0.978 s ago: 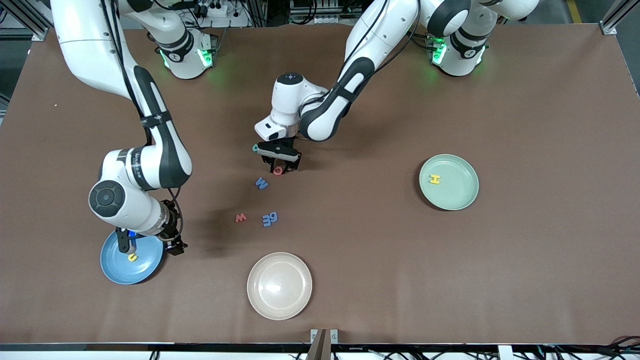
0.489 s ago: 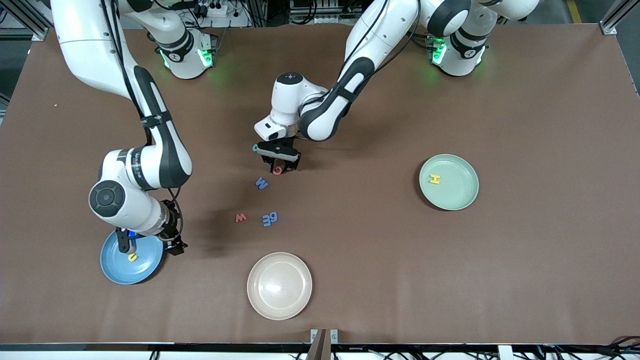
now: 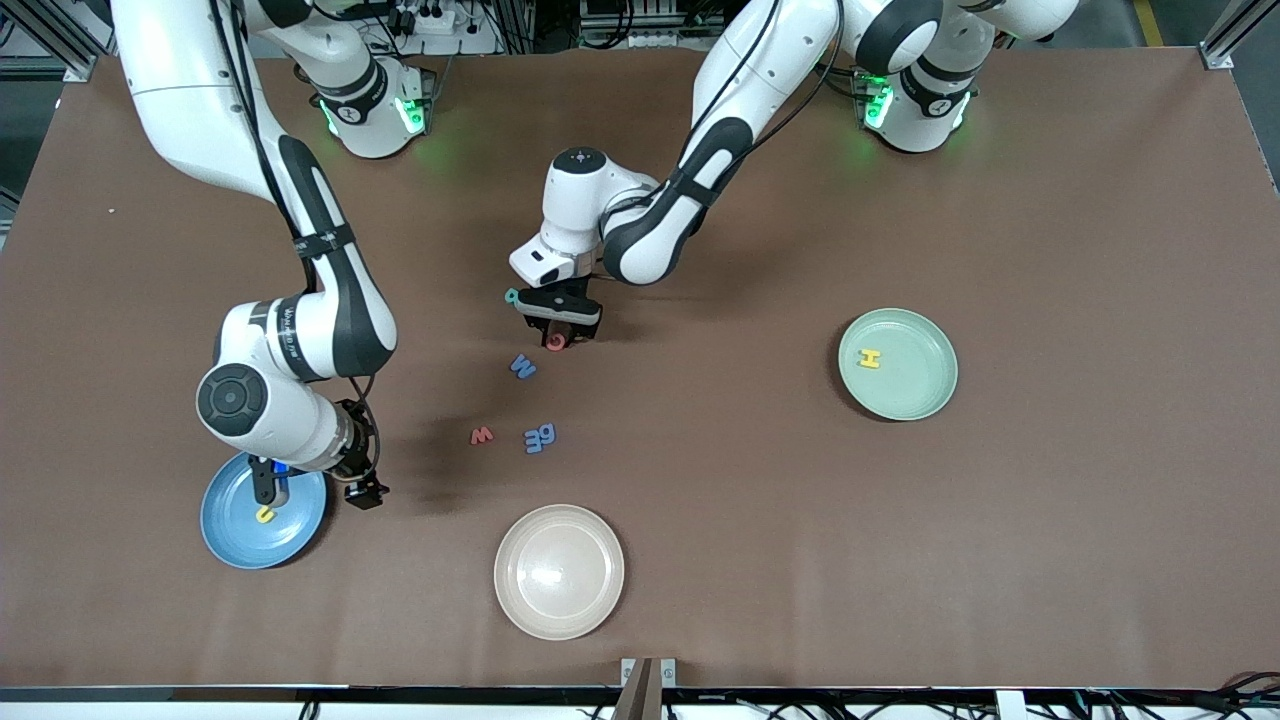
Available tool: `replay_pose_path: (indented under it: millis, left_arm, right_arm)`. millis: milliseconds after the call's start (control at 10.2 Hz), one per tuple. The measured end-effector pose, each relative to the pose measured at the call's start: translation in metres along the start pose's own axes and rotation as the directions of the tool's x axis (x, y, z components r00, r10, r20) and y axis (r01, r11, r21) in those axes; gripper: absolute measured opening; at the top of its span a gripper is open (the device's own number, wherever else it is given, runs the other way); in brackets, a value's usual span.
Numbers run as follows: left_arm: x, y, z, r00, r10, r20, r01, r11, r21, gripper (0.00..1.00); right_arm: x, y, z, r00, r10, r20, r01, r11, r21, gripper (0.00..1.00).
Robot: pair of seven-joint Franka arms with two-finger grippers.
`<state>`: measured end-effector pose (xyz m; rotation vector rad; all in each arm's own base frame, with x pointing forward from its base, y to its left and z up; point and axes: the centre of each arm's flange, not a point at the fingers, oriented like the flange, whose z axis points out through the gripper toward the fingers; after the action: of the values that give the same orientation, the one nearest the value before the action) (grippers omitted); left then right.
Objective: Sort upper and lower case letters into plates
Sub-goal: 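Grasp the pink Q with the left gripper and lift it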
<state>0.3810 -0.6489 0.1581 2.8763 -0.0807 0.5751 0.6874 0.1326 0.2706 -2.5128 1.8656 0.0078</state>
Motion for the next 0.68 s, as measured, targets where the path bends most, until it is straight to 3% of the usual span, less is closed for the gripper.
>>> replay_pose_path:
  millis: [489, 684]
  left_arm:
    - [0.029, 0.005, -0.034, 0.993, -0.112, 0.043, 0.111, 0.993, 0.038, 0.39]
    - [0.045, 0.002, -0.05, 0.989, -0.12, 0.089, 0.114, 0.991, 0.072, 0.39]
  right_arm:
    - [-0.014, -0.008, -0.007, 1.0, 0.01, 0.017, -0.01, 1.0, 0.022, 1.0]
    - [-0.04, -0.014, 0.009, 0.999, 0.042, 0.016, -0.042, 0.999, 0.016, 1.0]
